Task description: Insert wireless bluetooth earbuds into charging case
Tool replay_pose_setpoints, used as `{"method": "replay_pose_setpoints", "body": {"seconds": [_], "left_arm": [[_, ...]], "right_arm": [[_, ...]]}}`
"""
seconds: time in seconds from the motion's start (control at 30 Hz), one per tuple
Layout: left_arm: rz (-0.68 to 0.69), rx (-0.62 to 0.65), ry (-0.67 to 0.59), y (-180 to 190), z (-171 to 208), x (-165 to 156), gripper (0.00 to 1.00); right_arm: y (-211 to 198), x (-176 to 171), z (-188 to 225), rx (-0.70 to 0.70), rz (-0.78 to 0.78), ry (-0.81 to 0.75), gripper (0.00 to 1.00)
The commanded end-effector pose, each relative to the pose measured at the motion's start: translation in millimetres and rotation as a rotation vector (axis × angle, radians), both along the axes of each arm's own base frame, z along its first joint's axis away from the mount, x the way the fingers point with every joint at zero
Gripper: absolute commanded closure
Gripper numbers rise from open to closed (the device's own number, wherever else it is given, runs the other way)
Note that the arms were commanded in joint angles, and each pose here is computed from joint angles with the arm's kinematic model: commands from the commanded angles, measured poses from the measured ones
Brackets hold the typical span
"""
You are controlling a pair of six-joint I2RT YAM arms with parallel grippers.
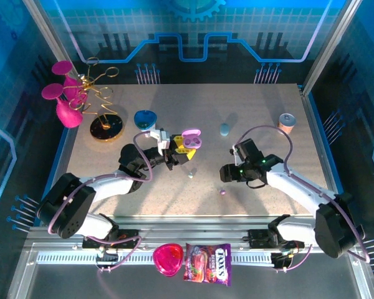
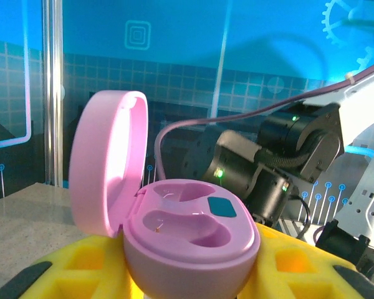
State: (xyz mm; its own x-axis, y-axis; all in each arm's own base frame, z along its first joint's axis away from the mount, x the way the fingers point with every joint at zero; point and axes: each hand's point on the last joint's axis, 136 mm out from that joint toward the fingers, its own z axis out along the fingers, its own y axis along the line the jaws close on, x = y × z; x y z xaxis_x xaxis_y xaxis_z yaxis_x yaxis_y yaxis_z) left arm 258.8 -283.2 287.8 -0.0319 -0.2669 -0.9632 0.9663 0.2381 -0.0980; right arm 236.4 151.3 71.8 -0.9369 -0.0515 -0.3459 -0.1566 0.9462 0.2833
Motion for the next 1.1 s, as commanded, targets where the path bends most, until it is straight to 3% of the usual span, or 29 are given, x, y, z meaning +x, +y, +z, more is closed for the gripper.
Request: {"method": "replay_pose_setpoints", "body": {"seconds": [0.0, 0.23, 0.47, 0.87, 1.07], "left_arm": [[0.001, 0.001, -0.037, 3.2, 3.6, -3.3, 0.66], [0.001, 0.007, -0.038, 3.5, 3.9, -4.7, 0.66], [0.007, 0.015, -0.046, 4.4, 5.8, -6.1, 0.66], [0.004, 0.017, -0.063, 6.5, 12.2, -11.3, 0.66], [0.008, 0.021, -0.064, 7.4, 11.7, -11.4, 0.66]], "right_arm": [[13.7, 0.4, -13.8, 0.081, -0.057, 0.034, 0.36], [10.4, 11.6, -24.0, -0.018, -0.003, 0.040, 0.39], [5.7, 24.4, -23.6, -0.164, 0.077, 0.039, 0.48], [9.0, 36.6, -24.9, -0.513, 0.350, 0.110, 0.58], [14.7, 34.8, -29.6, -0.582, 0.495, 0.153, 0.63]]}}
